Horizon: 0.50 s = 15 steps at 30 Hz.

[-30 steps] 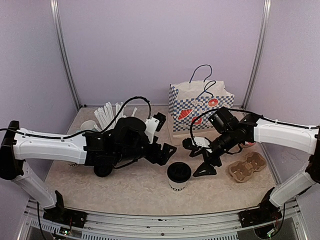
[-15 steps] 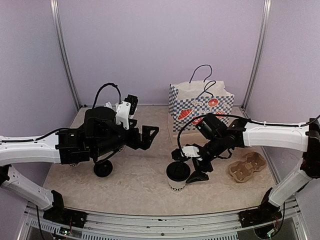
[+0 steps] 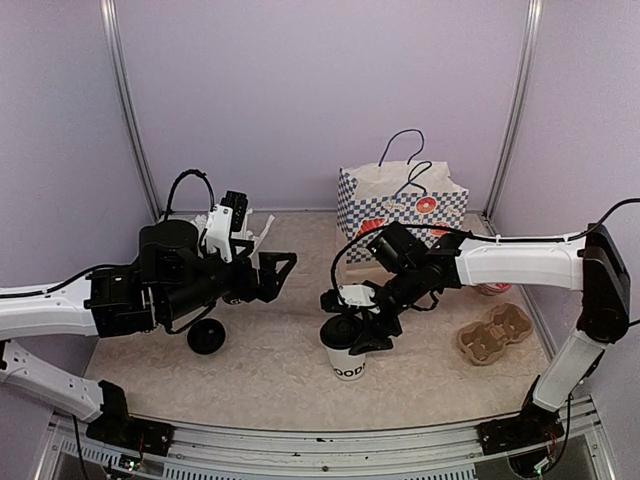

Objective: Pack the takeout coffee

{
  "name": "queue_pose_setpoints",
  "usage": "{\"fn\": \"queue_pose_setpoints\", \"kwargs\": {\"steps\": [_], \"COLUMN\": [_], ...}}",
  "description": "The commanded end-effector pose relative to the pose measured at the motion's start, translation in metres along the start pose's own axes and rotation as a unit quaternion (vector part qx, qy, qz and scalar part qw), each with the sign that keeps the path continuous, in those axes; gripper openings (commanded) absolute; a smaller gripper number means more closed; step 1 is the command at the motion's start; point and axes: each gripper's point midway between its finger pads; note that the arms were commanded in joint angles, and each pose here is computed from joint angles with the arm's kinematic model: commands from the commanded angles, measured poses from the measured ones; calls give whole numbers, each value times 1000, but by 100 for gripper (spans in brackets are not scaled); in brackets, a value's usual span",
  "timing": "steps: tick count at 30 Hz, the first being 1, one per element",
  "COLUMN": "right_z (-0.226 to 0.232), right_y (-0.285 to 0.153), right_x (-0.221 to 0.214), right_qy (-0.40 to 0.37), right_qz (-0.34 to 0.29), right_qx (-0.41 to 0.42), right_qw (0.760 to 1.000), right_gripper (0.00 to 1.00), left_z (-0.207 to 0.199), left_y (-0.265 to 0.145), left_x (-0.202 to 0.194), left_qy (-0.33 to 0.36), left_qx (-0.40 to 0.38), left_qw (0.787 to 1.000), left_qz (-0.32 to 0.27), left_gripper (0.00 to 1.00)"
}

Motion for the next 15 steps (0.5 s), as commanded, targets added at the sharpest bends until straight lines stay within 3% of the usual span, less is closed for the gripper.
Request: {"fn": "queue_pose_setpoints", "kwargs": {"steps": [1,7,12,15], "right_z": [-7,-26,-3,6], "right_y": [-7,-19,-16,-26], "right_x": [10,1,0,6], "right_qy": [-12,-27,-16,-16], "right_qz": [-9,3,-14,-24], "right_qx": [-36,-136,-85,-67], "right_qw": [999,990,996,997], "right_gripper": [82,83,99,99], "left_z": [10,25,21,17], "left_y": [-3,8,22,29], "left_x": [-6,-22,-34,-43], "left_qy": [-7,-11,-23,-24], "left_qx": [18,45,30,27], "left_qw": [1000,999,998,997], "left_qz": [-3,21,46,71], "left_gripper": [99,99,98,97]}}
Point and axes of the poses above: each gripper's point midway between its finger pads, its own y axis out along the fingers, its own z axis along the line the jaws close on, x = y × z, and after that the axes turned 1 degree about y, right-handed
